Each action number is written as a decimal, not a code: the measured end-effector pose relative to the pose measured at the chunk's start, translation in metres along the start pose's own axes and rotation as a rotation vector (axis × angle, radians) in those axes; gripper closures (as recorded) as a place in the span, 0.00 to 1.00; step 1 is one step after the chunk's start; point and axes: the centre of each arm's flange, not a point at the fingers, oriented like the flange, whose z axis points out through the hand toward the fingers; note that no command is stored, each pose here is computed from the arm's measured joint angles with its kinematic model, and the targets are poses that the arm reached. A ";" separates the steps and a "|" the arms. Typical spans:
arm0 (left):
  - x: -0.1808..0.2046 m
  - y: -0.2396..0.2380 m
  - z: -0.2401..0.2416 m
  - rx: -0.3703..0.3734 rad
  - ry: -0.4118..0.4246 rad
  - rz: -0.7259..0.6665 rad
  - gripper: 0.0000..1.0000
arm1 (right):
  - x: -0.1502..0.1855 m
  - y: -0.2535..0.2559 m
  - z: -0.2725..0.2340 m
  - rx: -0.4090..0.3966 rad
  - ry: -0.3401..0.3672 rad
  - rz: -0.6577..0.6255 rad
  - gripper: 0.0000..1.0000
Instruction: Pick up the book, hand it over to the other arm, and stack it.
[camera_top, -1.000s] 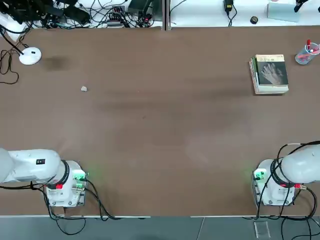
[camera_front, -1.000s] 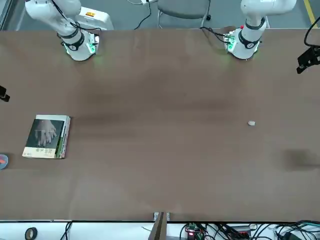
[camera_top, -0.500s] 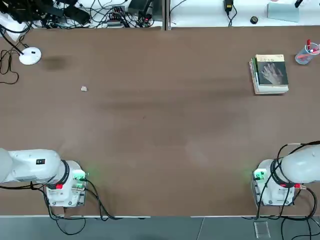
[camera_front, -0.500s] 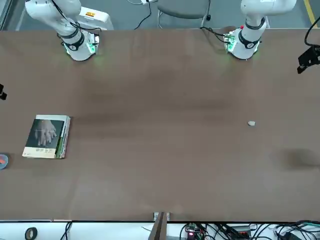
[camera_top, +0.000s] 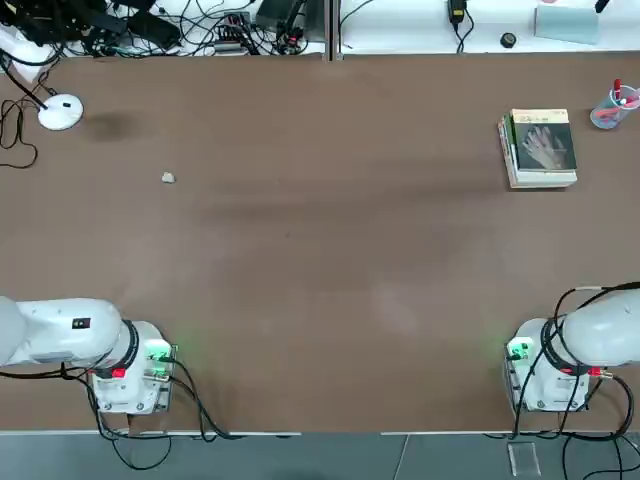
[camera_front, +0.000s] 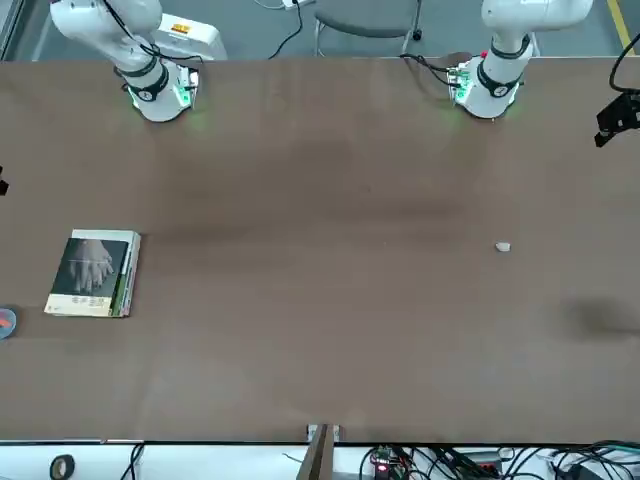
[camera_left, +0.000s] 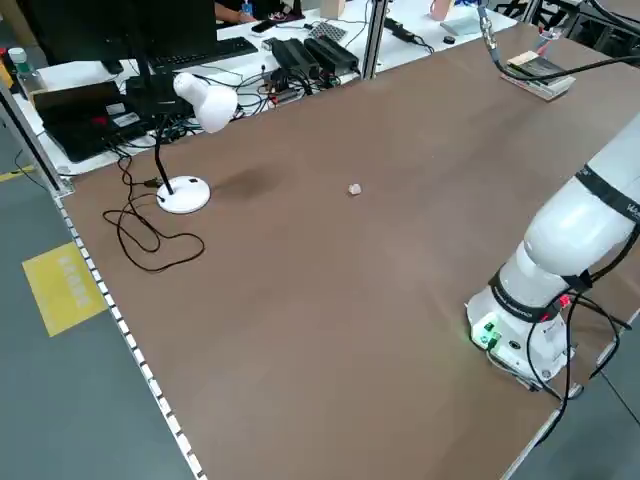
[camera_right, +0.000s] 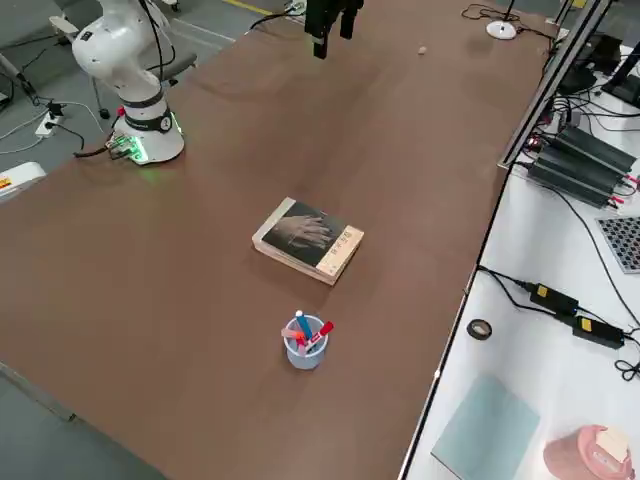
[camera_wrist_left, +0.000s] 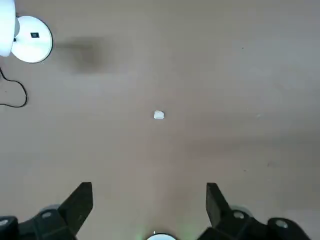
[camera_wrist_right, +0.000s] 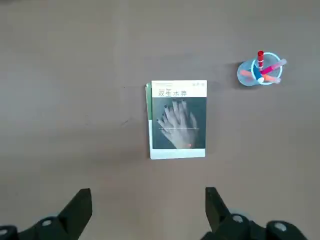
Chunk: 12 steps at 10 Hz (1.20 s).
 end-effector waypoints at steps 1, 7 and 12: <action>0.000 0.000 0.000 0.000 0.000 0.000 0.00 | 0.000 -0.001 0.000 -0.002 -0.002 -0.003 0.00; 0.000 0.000 0.000 0.000 0.000 0.000 0.00 | -0.002 -0.015 0.012 -0.005 -0.049 -0.026 0.00; 0.000 0.000 0.000 0.000 0.000 0.000 0.00 | 0.002 -0.026 0.030 -0.006 -0.062 -0.033 0.00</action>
